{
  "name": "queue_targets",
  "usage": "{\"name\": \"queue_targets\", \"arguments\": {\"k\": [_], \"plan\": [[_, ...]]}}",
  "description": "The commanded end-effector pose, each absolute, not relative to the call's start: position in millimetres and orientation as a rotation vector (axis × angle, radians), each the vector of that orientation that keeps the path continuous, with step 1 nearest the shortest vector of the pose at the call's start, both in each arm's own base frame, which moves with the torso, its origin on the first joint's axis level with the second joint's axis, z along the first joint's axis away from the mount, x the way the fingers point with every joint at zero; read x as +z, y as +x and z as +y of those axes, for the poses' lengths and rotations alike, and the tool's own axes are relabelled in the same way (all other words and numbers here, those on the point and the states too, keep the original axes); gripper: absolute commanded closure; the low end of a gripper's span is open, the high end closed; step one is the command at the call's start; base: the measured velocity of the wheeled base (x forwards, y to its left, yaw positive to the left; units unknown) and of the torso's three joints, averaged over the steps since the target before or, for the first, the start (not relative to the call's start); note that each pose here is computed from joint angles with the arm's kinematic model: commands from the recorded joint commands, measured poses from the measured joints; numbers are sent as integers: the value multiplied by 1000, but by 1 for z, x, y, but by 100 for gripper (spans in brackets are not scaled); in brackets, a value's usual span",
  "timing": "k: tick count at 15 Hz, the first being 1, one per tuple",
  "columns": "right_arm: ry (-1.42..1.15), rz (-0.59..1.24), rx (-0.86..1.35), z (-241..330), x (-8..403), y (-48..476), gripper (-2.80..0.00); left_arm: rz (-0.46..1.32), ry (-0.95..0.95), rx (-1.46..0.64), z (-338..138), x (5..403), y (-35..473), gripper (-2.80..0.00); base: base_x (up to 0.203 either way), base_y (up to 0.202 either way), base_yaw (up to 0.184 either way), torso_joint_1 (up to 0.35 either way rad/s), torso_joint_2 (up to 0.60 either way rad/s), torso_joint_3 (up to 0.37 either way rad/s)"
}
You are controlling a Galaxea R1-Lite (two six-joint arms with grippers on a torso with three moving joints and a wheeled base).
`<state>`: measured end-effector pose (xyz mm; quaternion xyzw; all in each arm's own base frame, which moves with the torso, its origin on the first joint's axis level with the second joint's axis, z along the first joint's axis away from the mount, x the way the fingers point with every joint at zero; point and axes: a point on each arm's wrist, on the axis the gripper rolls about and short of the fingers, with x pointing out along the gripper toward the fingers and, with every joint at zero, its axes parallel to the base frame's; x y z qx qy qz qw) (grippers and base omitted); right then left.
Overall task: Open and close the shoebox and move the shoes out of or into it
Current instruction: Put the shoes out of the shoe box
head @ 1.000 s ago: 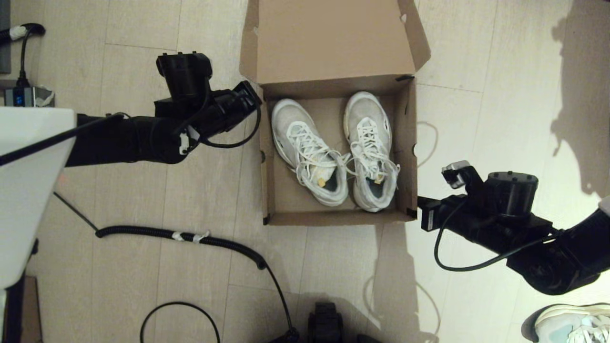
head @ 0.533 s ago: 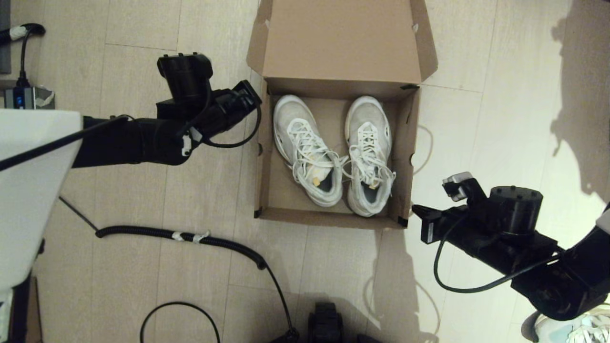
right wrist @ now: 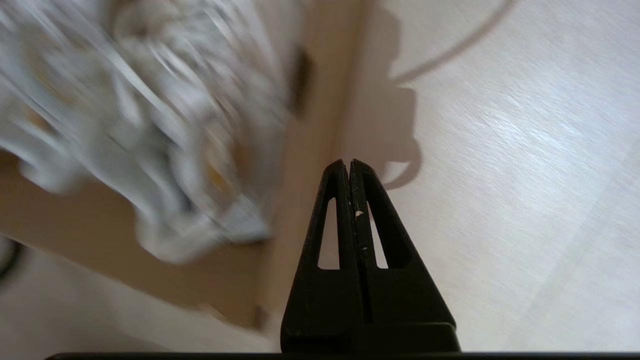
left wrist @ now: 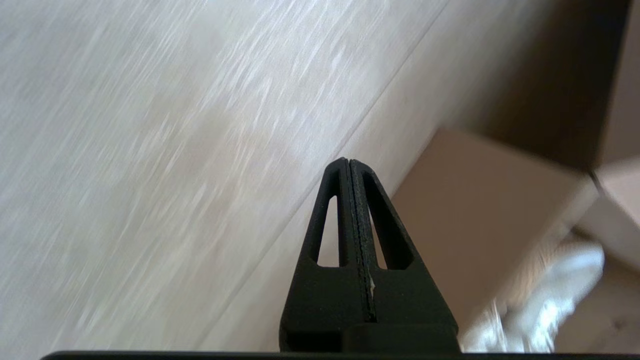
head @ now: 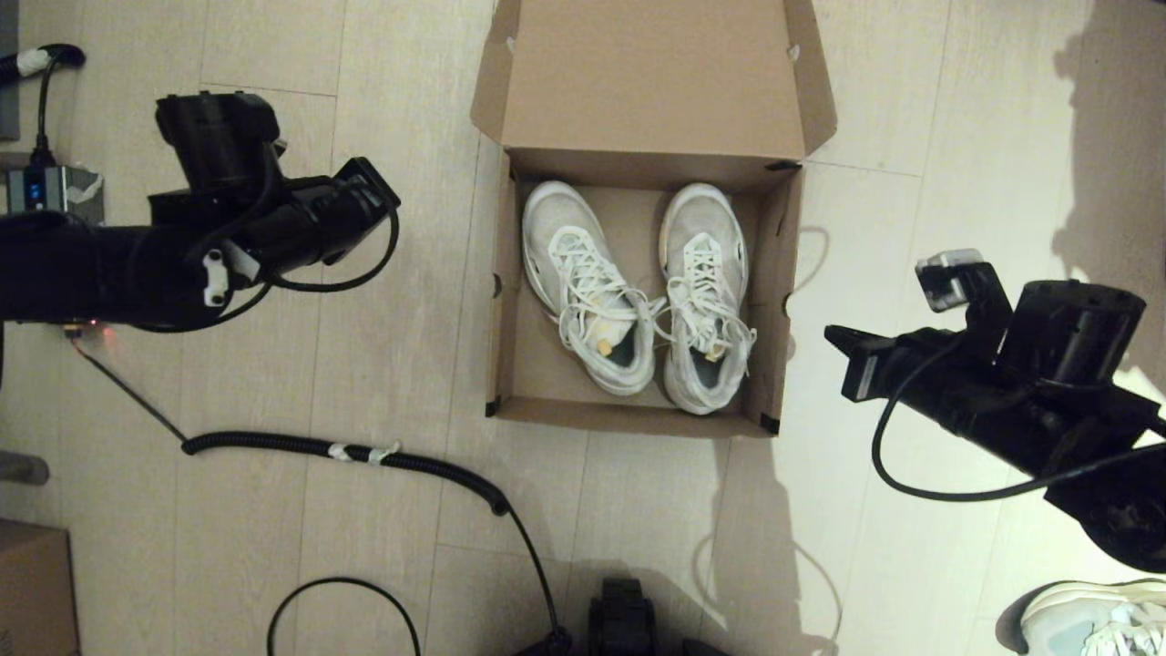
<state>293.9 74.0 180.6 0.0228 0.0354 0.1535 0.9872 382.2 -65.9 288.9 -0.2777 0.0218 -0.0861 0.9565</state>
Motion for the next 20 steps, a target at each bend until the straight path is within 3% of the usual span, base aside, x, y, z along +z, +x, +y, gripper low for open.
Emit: {"name": "queue_targets", "arguments": {"k": [1, 3, 6, 12, 20], "plan": [[100, 71, 362, 93, 204, 299, 0, 21, -570, -174, -57, 305, 348, 0, 0, 0, 0, 0, 0, 0], [187, 143, 431, 126, 222, 313, 0, 62, -570, -177, -56, 297, 316, 0, 0, 0, 0, 0, 0, 0], [217, 231, 442, 177, 206, 341, 0, 64, -581, -193, -53, 282, 282, 0, 0, 0, 0, 0, 0, 0], [180, 303, 438, 210, 212, 337, 0, 7, -583, -172, -37, 253, 251, 0, 0, 0, 0, 0, 0, 0], [84, 309, 455, 223, 203, 327, 0, 23, -541, -280, -42, 238, 285, 0, 0, 0, 0, 0, 0, 0]]}}
